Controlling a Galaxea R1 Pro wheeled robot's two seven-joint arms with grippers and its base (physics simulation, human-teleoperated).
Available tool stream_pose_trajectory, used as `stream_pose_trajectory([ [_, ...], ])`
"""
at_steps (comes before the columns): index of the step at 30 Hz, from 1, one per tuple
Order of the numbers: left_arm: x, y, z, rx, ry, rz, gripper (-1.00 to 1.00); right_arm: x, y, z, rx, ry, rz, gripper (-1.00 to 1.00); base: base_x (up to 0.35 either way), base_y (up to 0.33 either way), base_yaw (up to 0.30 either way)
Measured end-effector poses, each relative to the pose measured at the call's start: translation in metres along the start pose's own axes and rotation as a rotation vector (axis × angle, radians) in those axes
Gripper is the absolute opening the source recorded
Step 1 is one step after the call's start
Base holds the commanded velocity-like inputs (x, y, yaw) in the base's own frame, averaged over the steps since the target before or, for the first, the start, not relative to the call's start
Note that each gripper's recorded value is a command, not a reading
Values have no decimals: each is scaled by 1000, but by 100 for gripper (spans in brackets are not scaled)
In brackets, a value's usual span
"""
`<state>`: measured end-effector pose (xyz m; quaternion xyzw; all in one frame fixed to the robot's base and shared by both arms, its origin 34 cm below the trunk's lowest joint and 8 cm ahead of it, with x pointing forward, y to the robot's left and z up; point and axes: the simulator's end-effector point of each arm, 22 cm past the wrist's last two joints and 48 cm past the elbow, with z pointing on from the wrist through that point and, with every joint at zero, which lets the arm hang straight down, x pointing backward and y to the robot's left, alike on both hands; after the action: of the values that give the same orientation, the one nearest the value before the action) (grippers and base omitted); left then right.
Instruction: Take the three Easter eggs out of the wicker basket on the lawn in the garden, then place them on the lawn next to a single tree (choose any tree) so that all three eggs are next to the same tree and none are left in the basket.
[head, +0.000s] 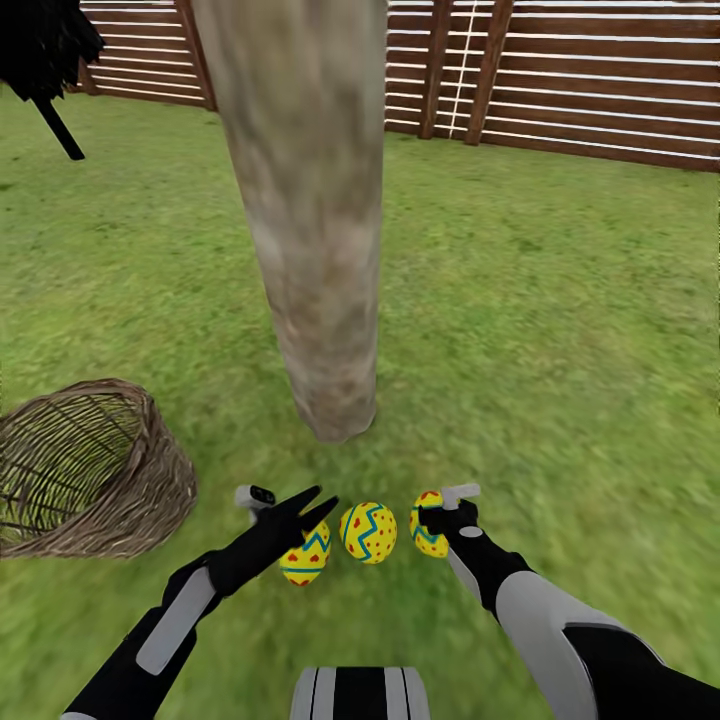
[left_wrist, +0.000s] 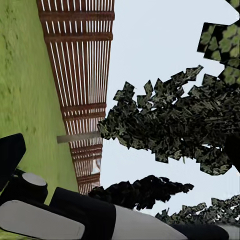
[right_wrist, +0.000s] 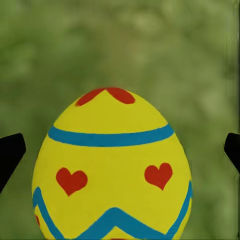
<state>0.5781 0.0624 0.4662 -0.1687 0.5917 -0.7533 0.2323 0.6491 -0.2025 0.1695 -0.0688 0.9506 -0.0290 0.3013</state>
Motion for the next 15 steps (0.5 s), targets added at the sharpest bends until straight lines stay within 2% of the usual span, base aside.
stream_pose_trajectory([
  [3, 0, -3, 3, -17, 8, 8, 100, -8, -3, -4, 4, -14, 0, 100, 0, 0, 0],
  [9, -2, -20, 8, 4, 21, 34, 100, -23, -6, -11, 9, -40, -1, 100, -6, 0, 0],
  [15, -1, -47, 17, 44, 45, 67, 100, -37, -8, -19, 12, -64, 0, 100, -262, 0, 0],
])
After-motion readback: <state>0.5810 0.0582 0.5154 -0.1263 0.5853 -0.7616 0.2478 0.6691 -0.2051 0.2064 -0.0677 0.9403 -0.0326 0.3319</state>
